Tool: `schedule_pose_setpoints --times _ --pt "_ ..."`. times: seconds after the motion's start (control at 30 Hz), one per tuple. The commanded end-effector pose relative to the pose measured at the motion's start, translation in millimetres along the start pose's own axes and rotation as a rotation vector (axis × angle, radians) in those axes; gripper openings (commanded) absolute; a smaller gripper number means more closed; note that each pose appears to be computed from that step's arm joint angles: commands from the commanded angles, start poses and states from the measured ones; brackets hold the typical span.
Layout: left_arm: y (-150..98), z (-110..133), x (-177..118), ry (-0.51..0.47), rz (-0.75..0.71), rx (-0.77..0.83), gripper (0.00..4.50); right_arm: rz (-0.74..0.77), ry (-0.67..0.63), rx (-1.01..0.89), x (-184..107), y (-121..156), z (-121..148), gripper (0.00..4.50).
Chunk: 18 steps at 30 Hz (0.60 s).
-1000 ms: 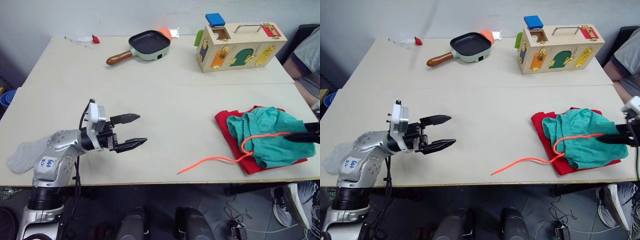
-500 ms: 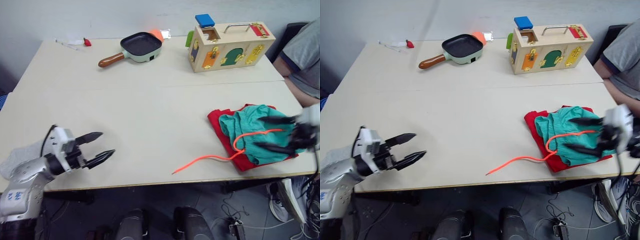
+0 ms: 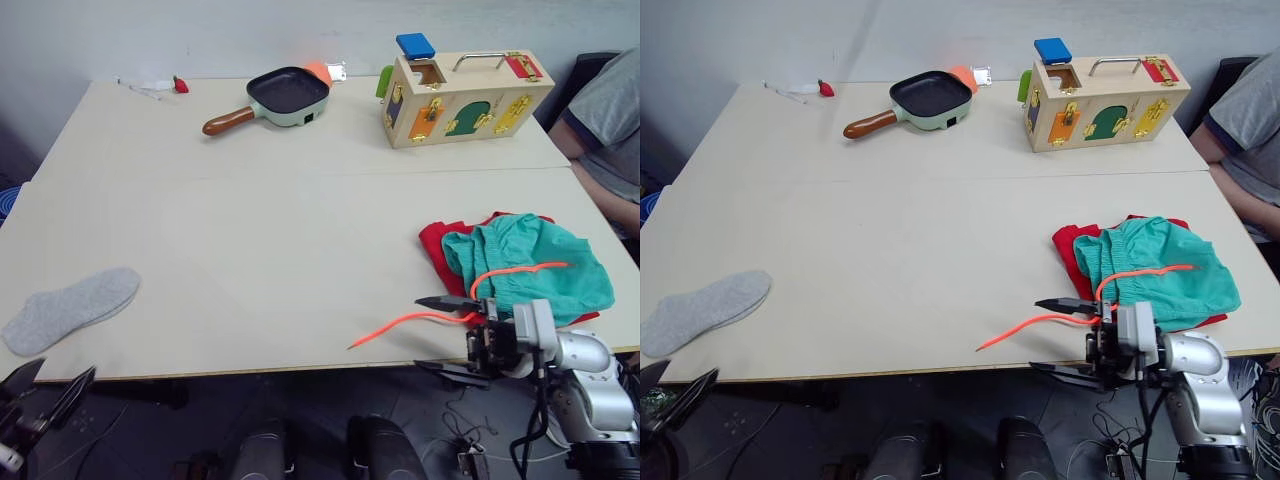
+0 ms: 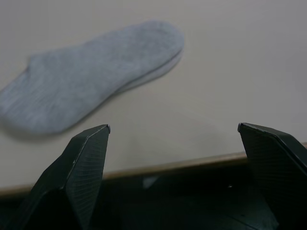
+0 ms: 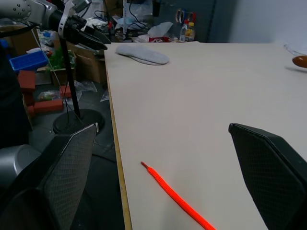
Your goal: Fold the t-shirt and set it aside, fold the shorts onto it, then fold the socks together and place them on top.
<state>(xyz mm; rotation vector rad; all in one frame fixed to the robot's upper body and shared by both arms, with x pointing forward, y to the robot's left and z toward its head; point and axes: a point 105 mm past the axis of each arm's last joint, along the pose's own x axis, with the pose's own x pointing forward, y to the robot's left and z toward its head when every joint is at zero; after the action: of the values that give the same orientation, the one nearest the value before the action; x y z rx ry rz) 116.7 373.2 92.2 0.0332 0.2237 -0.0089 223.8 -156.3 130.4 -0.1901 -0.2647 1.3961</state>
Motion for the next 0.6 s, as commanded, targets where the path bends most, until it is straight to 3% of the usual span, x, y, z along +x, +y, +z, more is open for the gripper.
schedule_pose_setpoints --times 0.03,0.2,0.4,0.6 --pt "7.9 6.2 -10.4 -0.004 0.056 0.024 4.5 0.004 -0.023 -0.03 1.4 0.6 3.1 4.47" --pt "17.0 28.7 18.3 0.071 0.057 0.101 4.5 0.035 -0.063 -0.018 6.1 4.7 8.4 4.47" --pt "24.5 51.7 63.1 0.208 0.05 0.325 4.5 0.063 -0.089 0.0 10.9 10.7 18.0 4.47" --pt "34.2 39.4 90.9 0.362 0.009 0.376 4.5 0.032 -0.09 0.0 13.4 8.7 22.0 4.47"
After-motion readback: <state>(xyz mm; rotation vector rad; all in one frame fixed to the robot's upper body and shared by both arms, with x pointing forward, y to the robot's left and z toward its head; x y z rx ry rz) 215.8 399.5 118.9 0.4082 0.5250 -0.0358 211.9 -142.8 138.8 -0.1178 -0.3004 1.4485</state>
